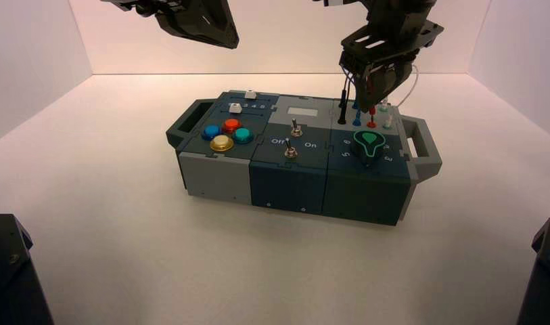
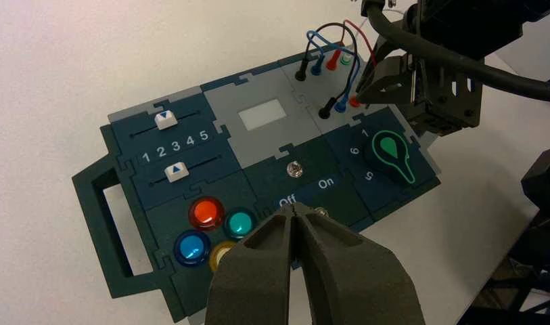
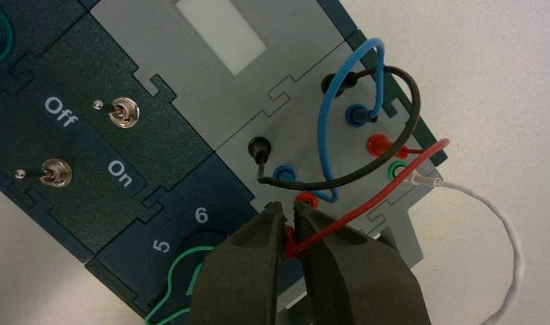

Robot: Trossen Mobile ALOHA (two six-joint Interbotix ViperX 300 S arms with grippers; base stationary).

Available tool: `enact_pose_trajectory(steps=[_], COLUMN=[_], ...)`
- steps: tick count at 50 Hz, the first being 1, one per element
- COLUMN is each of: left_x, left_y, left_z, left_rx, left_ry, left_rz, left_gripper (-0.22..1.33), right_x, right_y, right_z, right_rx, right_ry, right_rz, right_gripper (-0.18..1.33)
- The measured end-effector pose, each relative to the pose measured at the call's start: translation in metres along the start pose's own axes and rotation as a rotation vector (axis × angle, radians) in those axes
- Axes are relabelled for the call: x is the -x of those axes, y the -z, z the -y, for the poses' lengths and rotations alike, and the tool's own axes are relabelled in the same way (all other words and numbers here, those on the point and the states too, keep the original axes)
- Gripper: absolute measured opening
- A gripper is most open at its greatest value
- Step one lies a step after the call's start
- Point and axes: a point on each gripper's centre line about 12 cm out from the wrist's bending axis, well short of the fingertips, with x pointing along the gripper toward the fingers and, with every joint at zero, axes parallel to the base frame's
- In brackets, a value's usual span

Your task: Insert the red wire.

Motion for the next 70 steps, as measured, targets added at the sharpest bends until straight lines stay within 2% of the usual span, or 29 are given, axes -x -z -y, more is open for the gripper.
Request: enact_pose_trajectory(steps=[24,52,70], left_x=[0.0000,0.0000,0.0000], left_y=[0.0000,-0.0002,0.0000], left_z=[0.0000,0.0000,-0.0001], left_rx=[-0.003,-0.006,-0.015], left_ry=[0.000,0.000,-0.001], left_rz=[0.000,0.002,0.000], left_gripper=[-0.16,-0.16,-0.16], right_x=[0.0015,0.0004,-0.0074], right_y=[-0.0015,-0.0020,0.0011], right_z=[0.0063,0.0062,0.0095], right_rx=[-0.005,-0.001,-0.013], right_ry=[0.015,0.016,0.018], right_rz=[0.019,0.036,0.012], right_gripper=[0.03,0.03,0.03])
